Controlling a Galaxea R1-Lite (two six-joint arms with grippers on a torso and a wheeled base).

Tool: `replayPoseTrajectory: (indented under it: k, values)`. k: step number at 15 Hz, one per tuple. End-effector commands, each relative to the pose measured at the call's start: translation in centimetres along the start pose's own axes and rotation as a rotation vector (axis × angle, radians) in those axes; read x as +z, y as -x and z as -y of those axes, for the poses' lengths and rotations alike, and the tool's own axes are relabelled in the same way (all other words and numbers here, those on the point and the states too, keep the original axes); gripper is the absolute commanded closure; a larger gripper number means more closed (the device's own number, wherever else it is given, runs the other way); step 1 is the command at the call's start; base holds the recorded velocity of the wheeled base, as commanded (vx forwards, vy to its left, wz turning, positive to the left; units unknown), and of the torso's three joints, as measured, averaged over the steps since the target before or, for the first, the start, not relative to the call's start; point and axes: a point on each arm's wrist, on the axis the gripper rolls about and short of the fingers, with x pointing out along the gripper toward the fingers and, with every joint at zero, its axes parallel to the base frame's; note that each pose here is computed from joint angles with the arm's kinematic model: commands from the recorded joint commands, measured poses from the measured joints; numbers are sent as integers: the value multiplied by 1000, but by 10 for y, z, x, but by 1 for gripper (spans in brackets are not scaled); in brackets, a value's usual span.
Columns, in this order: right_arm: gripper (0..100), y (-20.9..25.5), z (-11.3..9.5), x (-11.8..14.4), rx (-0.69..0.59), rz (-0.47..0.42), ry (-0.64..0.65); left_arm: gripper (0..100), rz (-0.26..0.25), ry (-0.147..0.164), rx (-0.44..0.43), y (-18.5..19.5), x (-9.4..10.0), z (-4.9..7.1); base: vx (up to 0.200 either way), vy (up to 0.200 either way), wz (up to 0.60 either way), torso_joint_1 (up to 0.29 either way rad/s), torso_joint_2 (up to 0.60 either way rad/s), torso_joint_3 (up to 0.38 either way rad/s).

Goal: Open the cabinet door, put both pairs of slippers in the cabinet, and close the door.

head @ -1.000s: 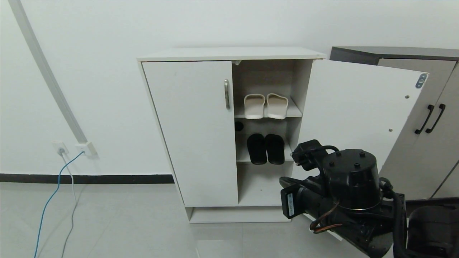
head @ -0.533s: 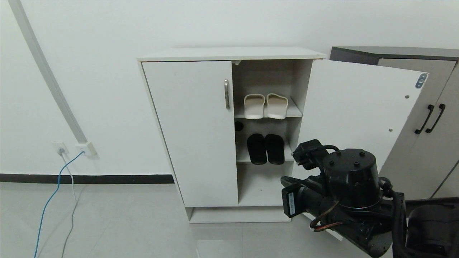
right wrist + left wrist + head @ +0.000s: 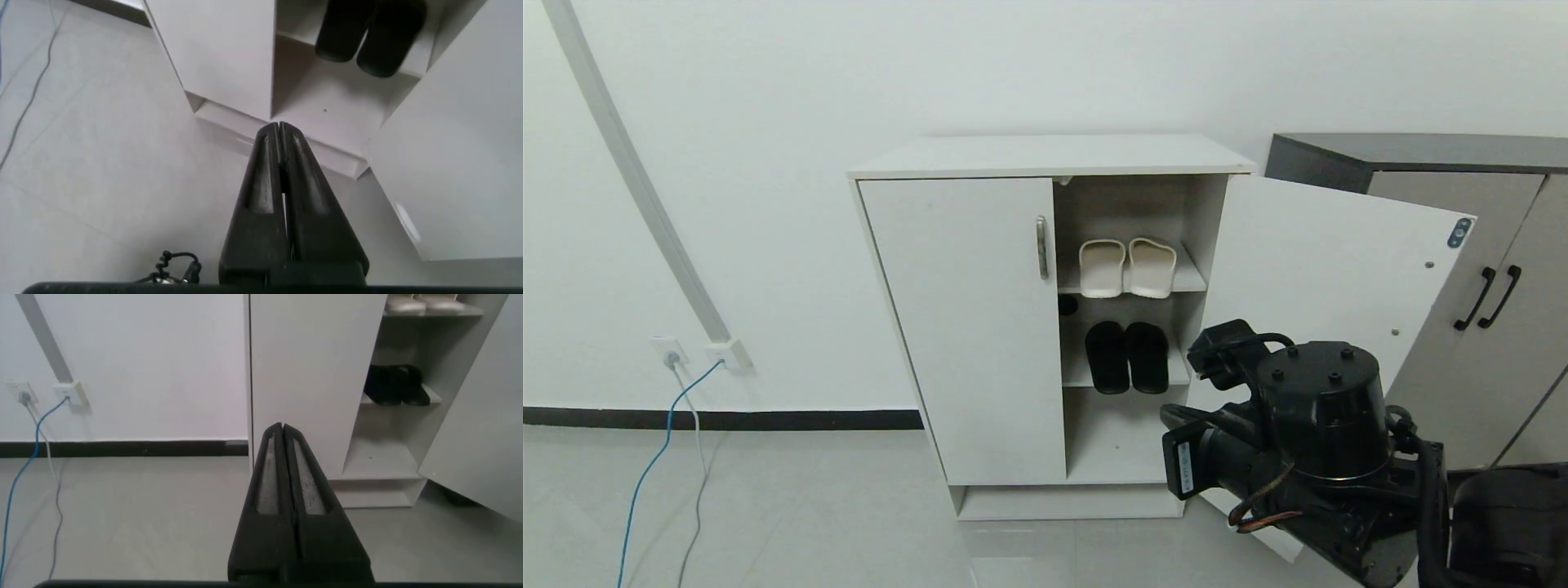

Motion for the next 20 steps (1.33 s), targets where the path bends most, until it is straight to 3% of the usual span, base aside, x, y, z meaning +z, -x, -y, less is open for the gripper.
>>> replayPoseTrajectory:
  k: [1,20]
  values:
    - [100,0,0,-1,0,-4,1,100,-1,0,1,0,0,0,0,0,0,100,-447,-364]
    - [100,0,0,-5,0,-16,6,100,-1,2,4,0,0,0,0,0,0,172,-495,-330]
